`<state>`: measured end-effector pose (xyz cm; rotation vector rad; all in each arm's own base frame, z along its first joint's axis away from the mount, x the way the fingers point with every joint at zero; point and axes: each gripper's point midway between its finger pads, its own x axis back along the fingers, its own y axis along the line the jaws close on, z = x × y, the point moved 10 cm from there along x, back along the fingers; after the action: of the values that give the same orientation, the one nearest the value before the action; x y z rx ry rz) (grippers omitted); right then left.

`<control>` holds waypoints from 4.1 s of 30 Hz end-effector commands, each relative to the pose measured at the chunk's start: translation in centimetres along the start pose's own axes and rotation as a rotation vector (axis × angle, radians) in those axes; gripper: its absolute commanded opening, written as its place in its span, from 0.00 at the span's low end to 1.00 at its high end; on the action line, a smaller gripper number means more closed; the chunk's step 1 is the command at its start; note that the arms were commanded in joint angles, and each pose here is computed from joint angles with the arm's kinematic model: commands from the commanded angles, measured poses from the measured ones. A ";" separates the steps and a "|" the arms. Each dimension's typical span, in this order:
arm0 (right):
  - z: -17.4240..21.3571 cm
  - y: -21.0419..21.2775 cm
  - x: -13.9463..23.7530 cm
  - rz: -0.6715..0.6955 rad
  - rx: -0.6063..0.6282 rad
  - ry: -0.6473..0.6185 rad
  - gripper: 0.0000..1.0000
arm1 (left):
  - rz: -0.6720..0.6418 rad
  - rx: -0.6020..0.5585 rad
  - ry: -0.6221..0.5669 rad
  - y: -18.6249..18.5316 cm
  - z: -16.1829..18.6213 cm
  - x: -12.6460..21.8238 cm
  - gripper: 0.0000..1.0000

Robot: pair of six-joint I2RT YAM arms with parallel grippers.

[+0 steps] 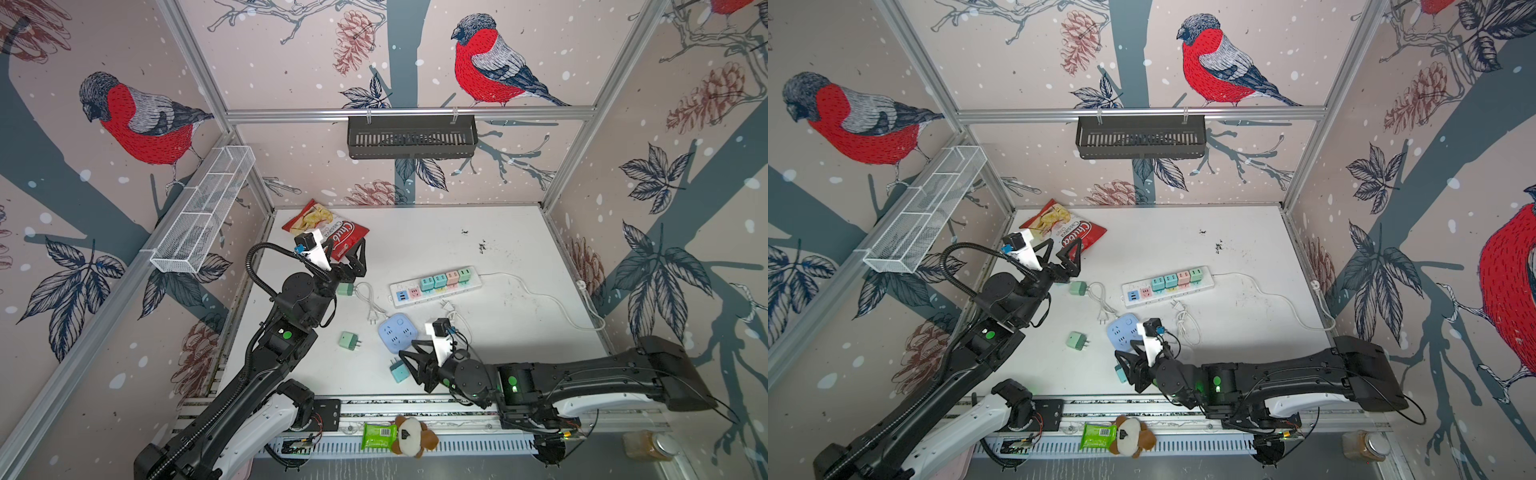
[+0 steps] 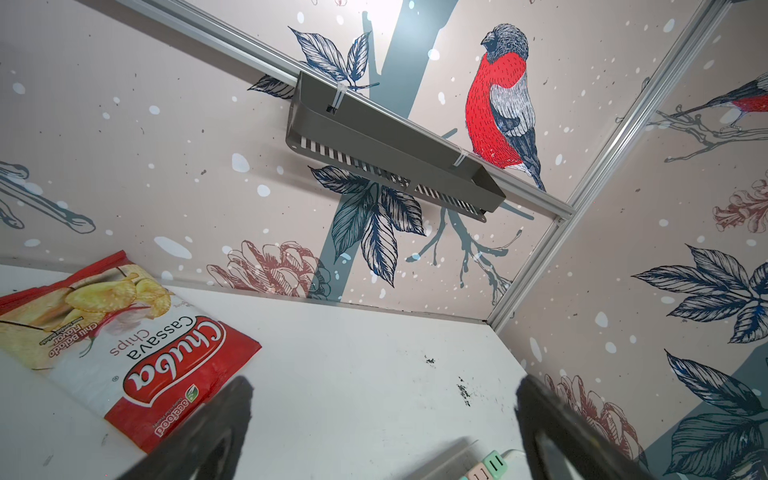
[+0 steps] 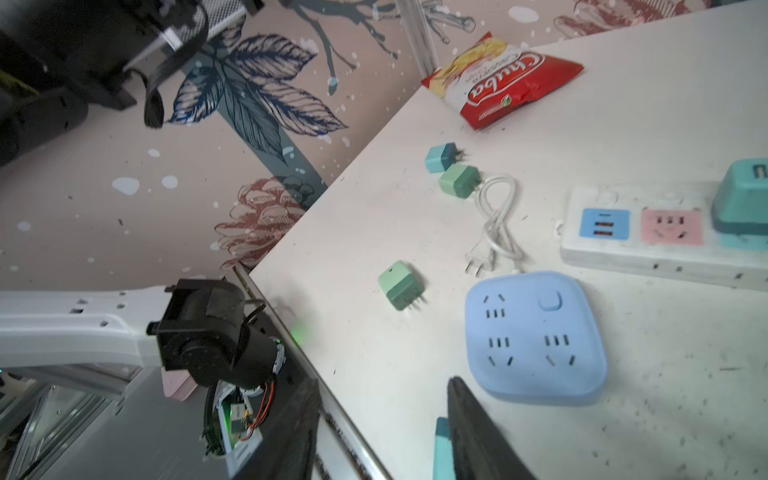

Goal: Insert the plug
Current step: 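Swing the left arm back while the right gripper reaches down toward the loose teal charger, then lower the open right gripper around the teal charger beside the blue socket box, then close the right gripper on the teal charger and lift it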

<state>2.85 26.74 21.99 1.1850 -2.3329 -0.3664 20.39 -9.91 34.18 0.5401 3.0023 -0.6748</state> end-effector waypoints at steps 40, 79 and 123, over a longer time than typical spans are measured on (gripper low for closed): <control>7.8 -6.6 -5.8 0.409 0.274 0.529 0.57 | 0.008 -0.005 -0.064 0.1 -0.8 1.4 0.98; 3.1 -5.6 -7.5 0.414 0.081 0.359 0.88 | 0.030 0.001 -0.078 -0.1 -1.1 2.0 0.98; 6.7 -7.0 -10.0 0.398 0.148 0.492 0.62 | 0.063 -0.004 -0.059 -0.3 -0.9 1.6 0.98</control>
<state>8.86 30.60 10.06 0.6927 -2.1112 0.2296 18.87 -9.20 34.38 0.5696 2.9536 -0.6590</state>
